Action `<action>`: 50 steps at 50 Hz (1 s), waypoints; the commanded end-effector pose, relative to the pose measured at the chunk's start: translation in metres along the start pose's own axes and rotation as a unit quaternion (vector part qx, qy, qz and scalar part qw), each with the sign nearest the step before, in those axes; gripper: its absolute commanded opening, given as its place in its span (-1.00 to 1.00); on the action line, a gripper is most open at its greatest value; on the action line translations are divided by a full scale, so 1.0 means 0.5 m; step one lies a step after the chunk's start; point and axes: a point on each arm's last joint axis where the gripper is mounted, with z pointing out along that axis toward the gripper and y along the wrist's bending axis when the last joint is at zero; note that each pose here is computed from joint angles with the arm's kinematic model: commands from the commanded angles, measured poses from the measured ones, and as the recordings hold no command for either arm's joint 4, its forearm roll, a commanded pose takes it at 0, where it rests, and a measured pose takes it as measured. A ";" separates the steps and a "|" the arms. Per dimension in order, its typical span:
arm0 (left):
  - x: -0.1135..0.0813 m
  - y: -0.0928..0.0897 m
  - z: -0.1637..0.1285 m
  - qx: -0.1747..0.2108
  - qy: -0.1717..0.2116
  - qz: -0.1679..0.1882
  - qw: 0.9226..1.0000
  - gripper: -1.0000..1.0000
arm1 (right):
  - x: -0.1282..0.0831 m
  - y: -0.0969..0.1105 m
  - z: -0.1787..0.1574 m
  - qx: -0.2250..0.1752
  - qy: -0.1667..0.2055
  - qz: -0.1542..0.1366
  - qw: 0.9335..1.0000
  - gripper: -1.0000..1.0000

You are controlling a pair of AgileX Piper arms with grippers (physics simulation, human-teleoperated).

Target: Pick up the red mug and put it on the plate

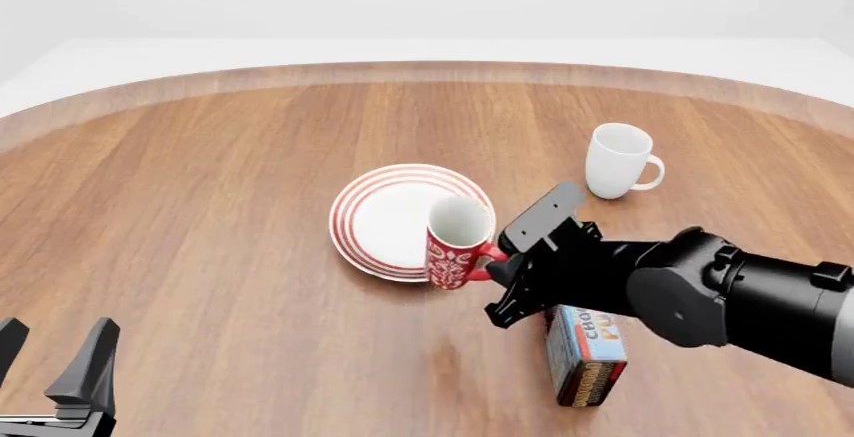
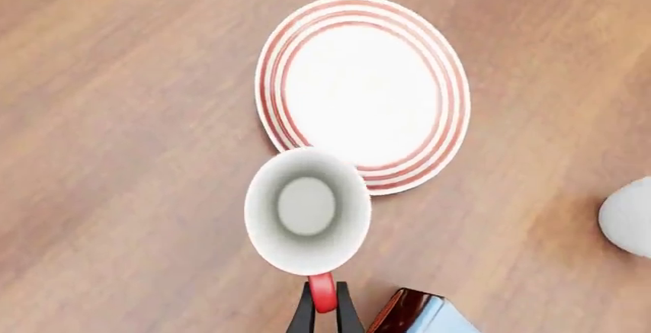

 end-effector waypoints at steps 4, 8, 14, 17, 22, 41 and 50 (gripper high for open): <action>0.000 0.000 0.000 0.000 0.000 0.000 1.000 1.00 | -0.042 -0.034 0.009 0.022 -0.027 0.002 0.999 -1.00; 0.000 0.000 0.000 0.000 0.000 0.000 1.000 1.00 | -0.051 -0.043 0.016 0.028 -0.032 0.002 0.999 -1.00; 0.000 0.000 0.000 0.000 0.000 0.000 1.000 1.00 | -0.065 -0.053 0.029 0.033 -0.038 0.001 0.999 -1.00; 0.000 0.000 0.000 0.000 0.000 0.000 1.000 1.00 | -0.076 -0.059 0.032 0.036 -0.043 0.001 0.998 -1.00; 0.000 0.000 0.000 0.000 0.000 0.000 1.000 1.00 | -0.089 -0.081 0.050 0.049 -0.050 -0.001 0.998 -1.00; 0.000 0.000 0.000 0.000 0.000 0.000 1.000 1.00 | -0.109 -0.109 0.114 0.060 -0.050 0.000 0.997 -1.00; 0.000 0.000 0.000 0.000 0.000 0.000 1.000 1.00 | -0.116 -0.111 0.145 0.058 -0.050 0.002 0.997 -1.00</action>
